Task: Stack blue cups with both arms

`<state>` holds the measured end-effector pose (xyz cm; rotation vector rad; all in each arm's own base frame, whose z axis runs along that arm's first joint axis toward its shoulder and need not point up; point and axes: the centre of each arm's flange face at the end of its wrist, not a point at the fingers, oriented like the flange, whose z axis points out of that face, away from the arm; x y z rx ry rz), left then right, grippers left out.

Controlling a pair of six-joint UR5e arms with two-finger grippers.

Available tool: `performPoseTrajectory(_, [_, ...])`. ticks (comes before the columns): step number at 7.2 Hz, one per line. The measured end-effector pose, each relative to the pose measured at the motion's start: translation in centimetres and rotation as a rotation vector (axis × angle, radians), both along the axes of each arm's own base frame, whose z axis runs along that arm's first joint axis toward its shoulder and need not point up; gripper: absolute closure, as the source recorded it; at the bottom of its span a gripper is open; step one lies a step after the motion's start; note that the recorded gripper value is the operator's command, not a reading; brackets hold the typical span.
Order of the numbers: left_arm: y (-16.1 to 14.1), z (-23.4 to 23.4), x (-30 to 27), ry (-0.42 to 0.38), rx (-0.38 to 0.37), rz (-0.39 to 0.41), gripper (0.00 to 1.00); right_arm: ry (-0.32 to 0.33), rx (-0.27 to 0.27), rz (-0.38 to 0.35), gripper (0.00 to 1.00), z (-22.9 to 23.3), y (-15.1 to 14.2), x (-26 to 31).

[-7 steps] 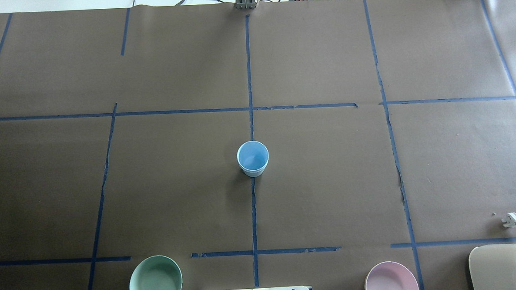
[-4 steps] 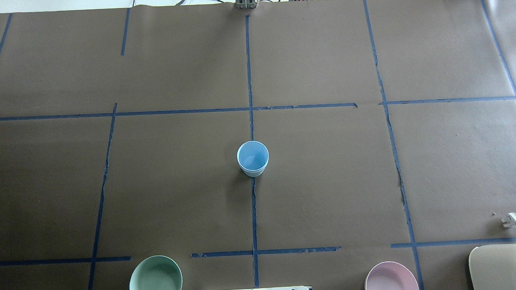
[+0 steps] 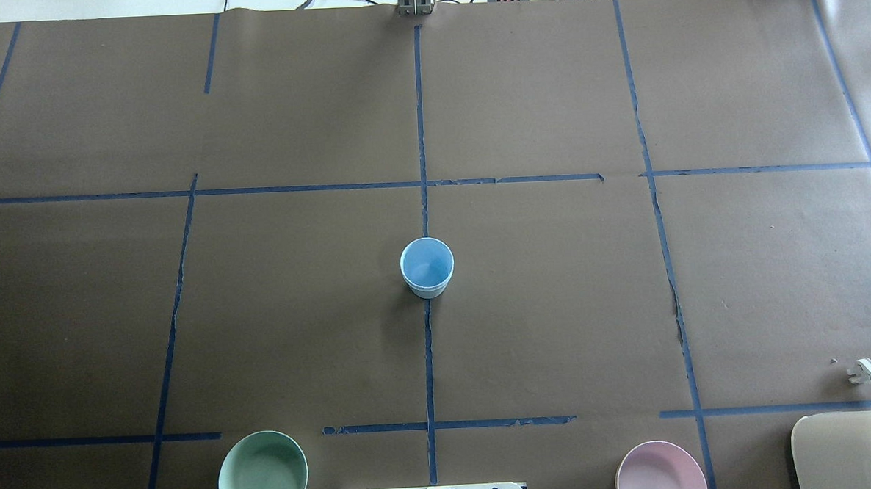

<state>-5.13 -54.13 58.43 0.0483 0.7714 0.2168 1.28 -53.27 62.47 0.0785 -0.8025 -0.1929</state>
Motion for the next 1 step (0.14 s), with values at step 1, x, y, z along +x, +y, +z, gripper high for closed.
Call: performPoseTrajectory(1, [-0.01, -0.16, 0.01, 0.000, 0.003, 0.000, 0.00, 0.000, -0.002, -0.001, 0.00, 0.07, 0.00, -0.07])
